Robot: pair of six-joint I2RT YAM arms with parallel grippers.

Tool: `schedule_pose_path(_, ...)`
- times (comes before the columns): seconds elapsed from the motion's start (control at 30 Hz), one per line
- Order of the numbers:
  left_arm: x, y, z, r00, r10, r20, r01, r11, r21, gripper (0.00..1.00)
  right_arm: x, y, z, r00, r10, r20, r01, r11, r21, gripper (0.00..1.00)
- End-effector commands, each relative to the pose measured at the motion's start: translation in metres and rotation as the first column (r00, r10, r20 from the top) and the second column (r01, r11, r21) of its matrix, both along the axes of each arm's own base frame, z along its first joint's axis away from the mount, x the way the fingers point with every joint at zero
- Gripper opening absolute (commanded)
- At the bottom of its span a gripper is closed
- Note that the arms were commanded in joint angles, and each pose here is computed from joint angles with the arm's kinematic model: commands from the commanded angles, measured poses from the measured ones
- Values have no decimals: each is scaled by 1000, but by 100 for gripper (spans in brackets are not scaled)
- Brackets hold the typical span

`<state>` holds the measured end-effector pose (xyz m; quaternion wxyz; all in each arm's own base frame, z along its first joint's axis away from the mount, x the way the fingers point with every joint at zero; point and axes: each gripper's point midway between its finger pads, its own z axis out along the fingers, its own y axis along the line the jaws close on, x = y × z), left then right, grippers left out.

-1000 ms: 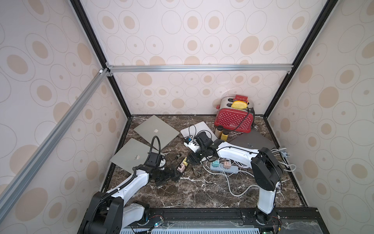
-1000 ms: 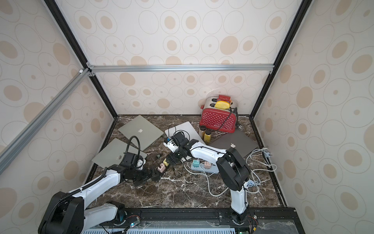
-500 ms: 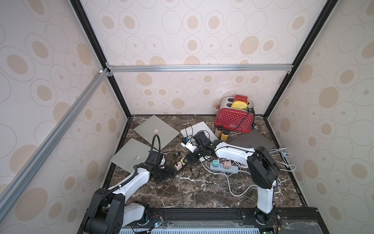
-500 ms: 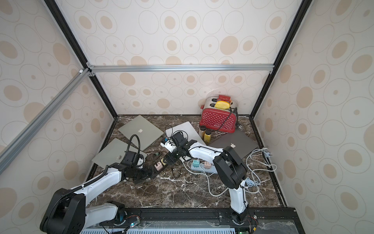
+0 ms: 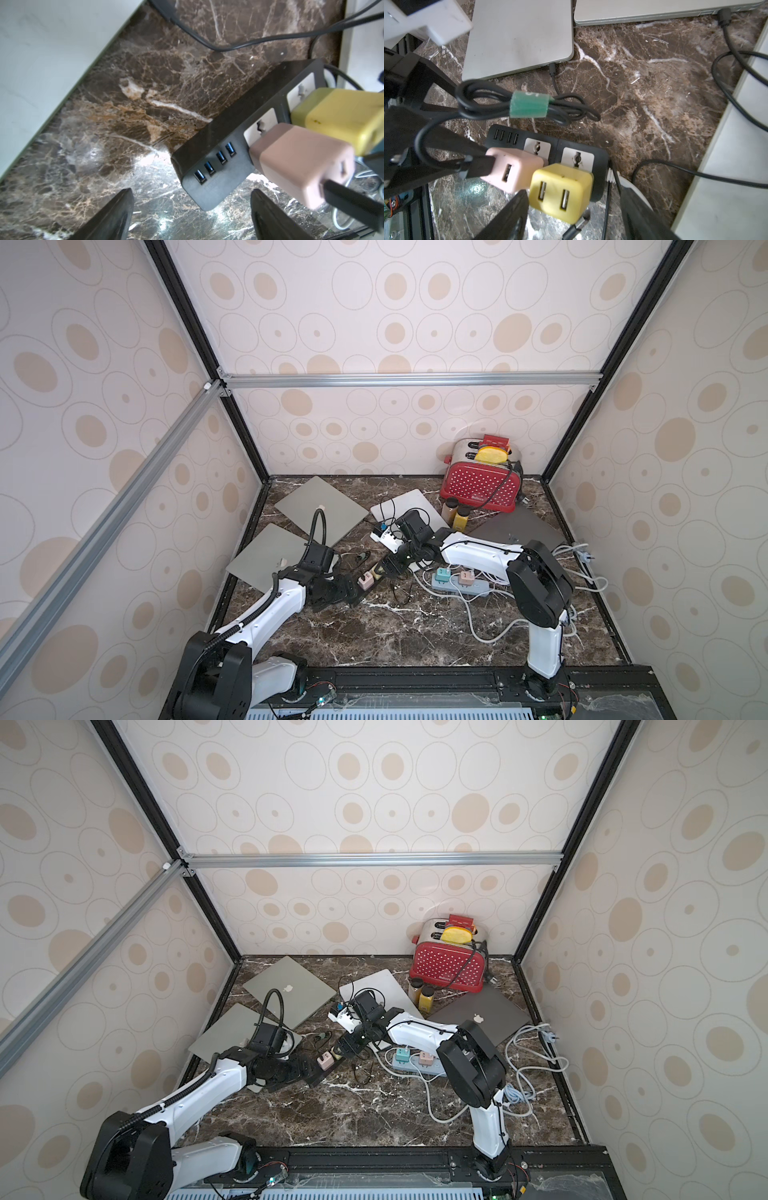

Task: Unplug the laptop charger
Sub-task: Remove the plug from the socket.

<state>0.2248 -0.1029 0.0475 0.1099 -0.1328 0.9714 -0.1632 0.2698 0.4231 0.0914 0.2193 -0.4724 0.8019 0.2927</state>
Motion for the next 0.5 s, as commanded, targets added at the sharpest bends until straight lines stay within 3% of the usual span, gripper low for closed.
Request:
schedule_pose_path(0.0, 5, 2, 2, 1000, -15, 3, 15, 999, 31, 86, -3, 2, -4, 1000, 6, -8, -6, 1000, -14, 71)
schedule_pose_path(0.47, 0, 9, -16, 1000, -8, -27, 10, 998, 69, 70, -11, 9, -16, 1000, 8, -1, -8, 998, -58, 67)
